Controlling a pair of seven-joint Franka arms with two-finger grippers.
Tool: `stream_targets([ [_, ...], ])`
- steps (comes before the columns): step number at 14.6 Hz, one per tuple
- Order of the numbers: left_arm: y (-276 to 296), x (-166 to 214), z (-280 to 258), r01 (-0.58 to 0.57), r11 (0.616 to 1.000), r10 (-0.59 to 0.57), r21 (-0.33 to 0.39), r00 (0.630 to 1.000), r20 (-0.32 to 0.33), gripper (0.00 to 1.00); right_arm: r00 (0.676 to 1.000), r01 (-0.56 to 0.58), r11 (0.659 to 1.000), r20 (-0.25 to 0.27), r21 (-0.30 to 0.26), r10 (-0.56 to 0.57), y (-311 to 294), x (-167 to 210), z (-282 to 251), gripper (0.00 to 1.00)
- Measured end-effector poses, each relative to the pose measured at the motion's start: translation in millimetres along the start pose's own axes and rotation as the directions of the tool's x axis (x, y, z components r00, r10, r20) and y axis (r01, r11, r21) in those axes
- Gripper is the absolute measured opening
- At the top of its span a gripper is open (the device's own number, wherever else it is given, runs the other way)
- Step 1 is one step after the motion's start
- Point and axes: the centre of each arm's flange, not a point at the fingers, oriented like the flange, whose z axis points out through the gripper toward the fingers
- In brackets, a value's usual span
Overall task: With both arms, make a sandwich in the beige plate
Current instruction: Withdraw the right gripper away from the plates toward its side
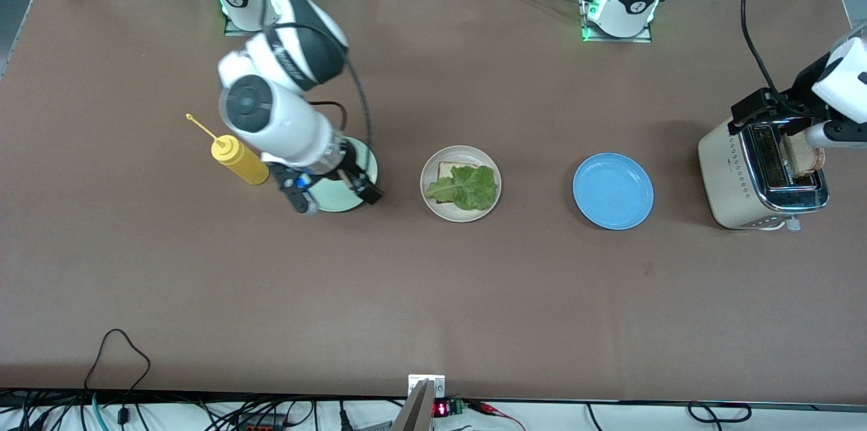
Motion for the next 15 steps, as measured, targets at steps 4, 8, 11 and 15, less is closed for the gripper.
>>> stream_targets([
  [4,0.4,-1.5,-1.0,-0.001,1.000,0.001,-0.001,1.000,0.005,1.00,0.975,0.223,0.974,-0.003,-0.037,-0.223,46.2,69.4,-57.7,1.00],
  [8,-2.0,0.5,15.4,0.003,1.000,-0.003,-0.004,0.998,0.064,1.00,0.883,0.467,0.881,-0.017,-0.070,-0.469,108.8,139.7,-120.8,1.00],
  [11,-17.0,3.2,32.1,0.029,1.000,-0.028,-0.004,0.993,0.117,1.00,0.792,0.606,0.788,-0.010,-0.108,-0.610,162.5,182.5,-161.9,1.00],
  [15,-57.5,8.8,40.4,0.095,0.995,-0.094,-0.005,0.987,0.129,1.00,0.772,0.620,0.764,-0.033,-0.181,-0.634,208.4,199.7,-206.8,1.00],
])
